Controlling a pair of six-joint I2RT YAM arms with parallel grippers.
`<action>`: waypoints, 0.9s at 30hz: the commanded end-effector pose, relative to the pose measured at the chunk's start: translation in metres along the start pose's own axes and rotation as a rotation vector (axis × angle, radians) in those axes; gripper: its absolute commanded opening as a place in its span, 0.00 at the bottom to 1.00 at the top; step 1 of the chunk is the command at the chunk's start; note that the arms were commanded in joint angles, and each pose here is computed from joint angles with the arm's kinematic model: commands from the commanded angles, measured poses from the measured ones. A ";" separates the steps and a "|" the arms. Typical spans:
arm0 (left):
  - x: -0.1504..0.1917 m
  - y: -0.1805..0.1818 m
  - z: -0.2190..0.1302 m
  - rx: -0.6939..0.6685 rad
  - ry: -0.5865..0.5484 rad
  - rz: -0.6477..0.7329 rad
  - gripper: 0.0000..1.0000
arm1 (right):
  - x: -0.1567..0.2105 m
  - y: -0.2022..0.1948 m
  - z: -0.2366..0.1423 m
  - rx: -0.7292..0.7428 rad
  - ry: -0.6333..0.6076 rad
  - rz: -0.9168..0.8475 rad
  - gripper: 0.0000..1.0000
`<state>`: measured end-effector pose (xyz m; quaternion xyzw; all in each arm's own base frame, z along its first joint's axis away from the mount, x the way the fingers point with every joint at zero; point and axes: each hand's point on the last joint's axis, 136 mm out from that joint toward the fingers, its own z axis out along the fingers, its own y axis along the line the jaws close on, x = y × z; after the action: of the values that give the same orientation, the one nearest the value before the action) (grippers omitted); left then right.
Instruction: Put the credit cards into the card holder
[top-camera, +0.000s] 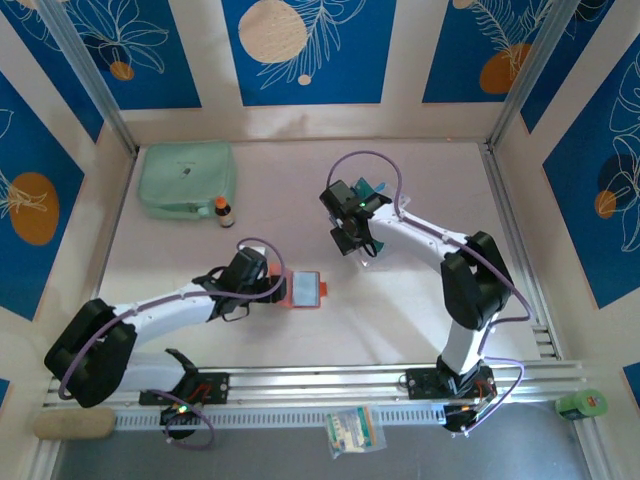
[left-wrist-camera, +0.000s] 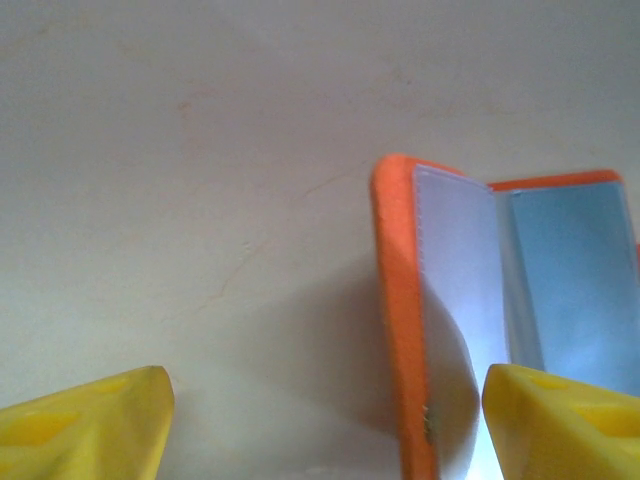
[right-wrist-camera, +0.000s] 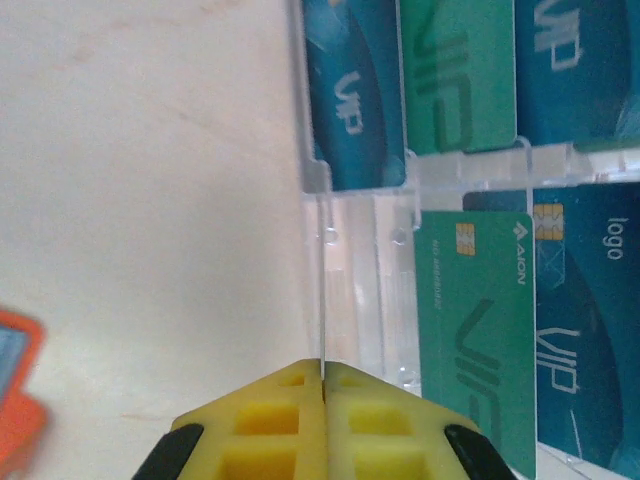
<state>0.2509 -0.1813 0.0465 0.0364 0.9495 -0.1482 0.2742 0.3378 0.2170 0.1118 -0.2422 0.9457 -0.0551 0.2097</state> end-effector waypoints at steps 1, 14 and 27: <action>-0.013 -0.003 -0.008 -0.001 -0.019 0.025 0.81 | -0.013 0.014 -0.035 -0.083 -0.069 0.033 0.00; -0.005 0.019 -0.005 -0.118 0.028 0.073 0.81 | -0.023 0.102 -0.077 -0.766 -0.251 0.482 0.00; 0.018 0.036 0.004 -0.166 0.079 0.052 0.81 | 0.007 0.142 -0.027 -0.873 -0.271 0.643 0.00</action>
<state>0.2480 -0.1596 0.0347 0.0498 0.9616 -0.0815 0.2575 0.2516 0.3259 0.0956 -0.0302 0.8929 0.4041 0.1965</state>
